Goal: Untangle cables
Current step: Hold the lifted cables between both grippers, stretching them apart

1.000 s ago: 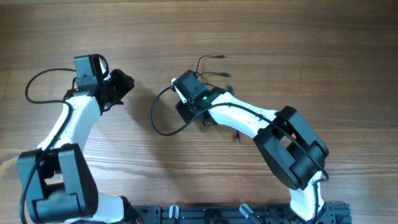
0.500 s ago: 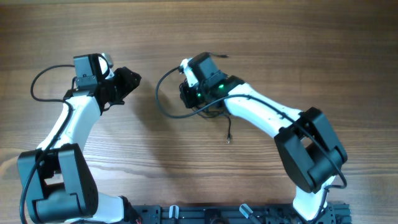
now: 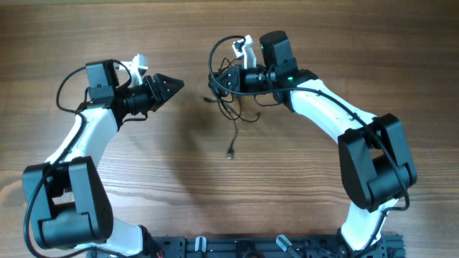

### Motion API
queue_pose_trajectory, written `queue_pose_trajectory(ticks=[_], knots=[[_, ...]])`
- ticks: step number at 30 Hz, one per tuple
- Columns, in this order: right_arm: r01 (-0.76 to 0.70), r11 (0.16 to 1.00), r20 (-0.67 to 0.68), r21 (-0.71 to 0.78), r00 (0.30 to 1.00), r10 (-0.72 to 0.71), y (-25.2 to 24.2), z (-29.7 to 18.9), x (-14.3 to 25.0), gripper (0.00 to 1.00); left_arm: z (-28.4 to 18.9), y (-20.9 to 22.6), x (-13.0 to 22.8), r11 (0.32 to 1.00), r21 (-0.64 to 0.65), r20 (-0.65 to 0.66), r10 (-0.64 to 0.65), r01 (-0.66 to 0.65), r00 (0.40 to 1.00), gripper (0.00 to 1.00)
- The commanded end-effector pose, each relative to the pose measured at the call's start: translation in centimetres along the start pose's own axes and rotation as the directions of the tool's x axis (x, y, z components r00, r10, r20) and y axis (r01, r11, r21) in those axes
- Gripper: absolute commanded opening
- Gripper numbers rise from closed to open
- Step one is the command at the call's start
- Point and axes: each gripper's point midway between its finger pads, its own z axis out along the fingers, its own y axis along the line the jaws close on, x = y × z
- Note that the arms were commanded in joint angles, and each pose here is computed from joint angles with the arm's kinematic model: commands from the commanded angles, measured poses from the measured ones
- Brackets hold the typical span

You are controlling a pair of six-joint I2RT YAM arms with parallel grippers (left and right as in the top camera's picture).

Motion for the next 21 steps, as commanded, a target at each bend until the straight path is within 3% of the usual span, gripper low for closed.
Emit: queue_pose_trajectory(ticks=[1, 11, 20, 21], knots=[[-0.071, 0.99, -0.039, -0.124, 0.997, 0.066, 3.4, -0.6, 0.0, 0.04, 1.0, -3.1, 1.7, 0.985, 0.172, -0.112, -0.016, 0.035, 0.994, 0.59], [-0.047, 0.986, -0.03, -0.163, 0.999, 0.043, 4.3, -0.7, -0.5, 0.04, 3.5, -5.9, 4.0, 0.975, 0.223, -0.189, 0.041, 0.002, 0.981, 0.43], [-0.039, 0.985, -0.045, -0.169, 0.998, 0.032, 4.8, -0.1, 0.1, 0.04, 4.1, -5.2, 3.2, 0.986, 0.164, -0.141, 0.054, -0.03, 0.989, 0.41], [-0.036, 0.986, -0.044, -0.165, 0.999, 0.029, 4.9, 0.0, 0.2, 0.04, 4.2, -4.7, 3.0, 0.99, 0.14, -0.127, 0.051, -0.033, 0.991, 0.33]])
